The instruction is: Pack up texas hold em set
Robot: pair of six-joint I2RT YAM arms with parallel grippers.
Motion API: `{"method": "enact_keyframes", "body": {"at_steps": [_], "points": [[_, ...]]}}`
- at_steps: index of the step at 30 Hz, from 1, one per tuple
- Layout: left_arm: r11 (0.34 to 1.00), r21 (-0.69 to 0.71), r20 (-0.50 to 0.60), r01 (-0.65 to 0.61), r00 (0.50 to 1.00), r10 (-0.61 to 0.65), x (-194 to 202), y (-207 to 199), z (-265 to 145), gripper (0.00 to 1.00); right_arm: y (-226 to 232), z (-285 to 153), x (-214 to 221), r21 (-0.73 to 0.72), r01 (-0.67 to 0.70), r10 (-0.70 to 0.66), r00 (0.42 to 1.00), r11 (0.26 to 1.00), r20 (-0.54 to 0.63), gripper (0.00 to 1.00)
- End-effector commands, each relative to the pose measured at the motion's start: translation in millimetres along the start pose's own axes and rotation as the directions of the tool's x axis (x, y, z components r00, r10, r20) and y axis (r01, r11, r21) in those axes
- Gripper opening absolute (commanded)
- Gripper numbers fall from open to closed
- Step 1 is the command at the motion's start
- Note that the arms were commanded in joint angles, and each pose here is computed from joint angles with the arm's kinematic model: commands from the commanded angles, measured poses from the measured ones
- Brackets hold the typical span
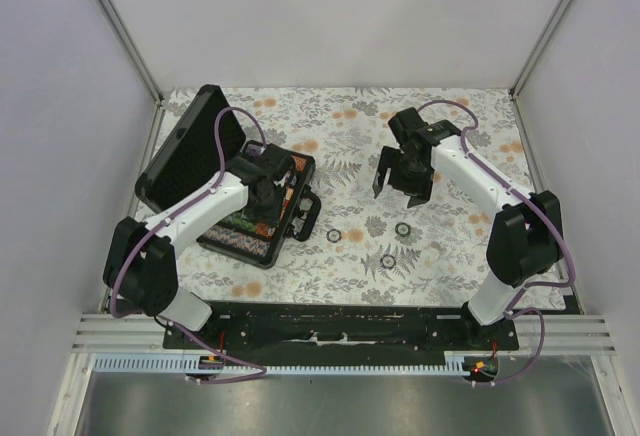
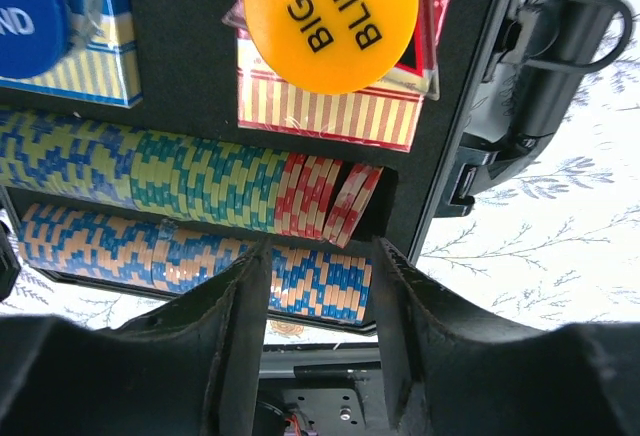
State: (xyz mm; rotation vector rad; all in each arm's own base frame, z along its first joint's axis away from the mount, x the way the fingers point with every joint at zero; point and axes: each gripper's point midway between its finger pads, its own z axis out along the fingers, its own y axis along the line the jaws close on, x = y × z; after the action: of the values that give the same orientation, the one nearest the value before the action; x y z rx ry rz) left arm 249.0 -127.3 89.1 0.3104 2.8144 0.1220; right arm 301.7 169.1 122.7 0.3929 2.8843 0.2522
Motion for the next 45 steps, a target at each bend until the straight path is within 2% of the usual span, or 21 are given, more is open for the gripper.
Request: {"method": "enact_keyframes", "body": {"at_steps": [1, 5, 11, 13, 19, 32, 40, 45], "points": [[0.999, 0.043, 0.180, 0.013, 0.984, -0.021, -39.6, 0.0, -38.9, 0.52, -24.2, -0.8, -0.1, 0.077, 0.023, -0.025, 1.000, 0.997, 0.015, 0.89], [0.995, 0.089, 0.281, 0.043, 0.957, -0.066, -57.4, -2.7, -61.5, 0.63, -46.7, 12.3, 14.4, 0.113, -0.001, 0.005, 1.000, 0.994, -0.029, 0.86], [0.975, 0.216, 0.421, 0.050, 0.896, -0.139, -79.2, -16.4, -87.9, 0.85, -51.3, 39.5, 24.5, 0.095, -0.033, 0.040, 0.996, 0.995, -0.078, 0.82], [0.968, 0.249, 0.454, 0.042, 0.878, -0.155, -84.1, -20.2, -94.0, 0.88, -52.7, 48.2, 25.8, 0.101, -0.034, 0.042, 0.996, 0.994, -0.081, 0.82], [0.947, 0.320, 0.499, 0.024, 0.845, -0.190, -93.3, -30.2, -105.1, 0.89, -55.2, 72.7, 28.3, 0.140, -0.057, 0.075, 0.989, 0.989, -0.124, 0.79], [0.933, 0.357, 0.465, 0.037, 0.860, -0.212, -93.1, -39.7, -98.3, 0.86, -66.6, 97.5, 30.4, 0.218, -0.113, 0.141, 0.983, 0.969, -0.117, 0.71], [0.933, 0.357, 0.468, 0.042, 0.856, -0.218, -93.4, -38.8, -99.7, 0.85, -71.8, 107.3, 36.5, 0.200, -0.148, 0.173, 0.979, 0.969, -0.110, 0.67], [0.933, 0.358, 0.464, 0.040, 0.859, -0.215, -92.3, -39.3, -101.0, 0.85, -72.7, 112.5, 38.5, 0.184, -0.165, 0.185, 0.978, 0.969, -0.100, 0.60]]}}
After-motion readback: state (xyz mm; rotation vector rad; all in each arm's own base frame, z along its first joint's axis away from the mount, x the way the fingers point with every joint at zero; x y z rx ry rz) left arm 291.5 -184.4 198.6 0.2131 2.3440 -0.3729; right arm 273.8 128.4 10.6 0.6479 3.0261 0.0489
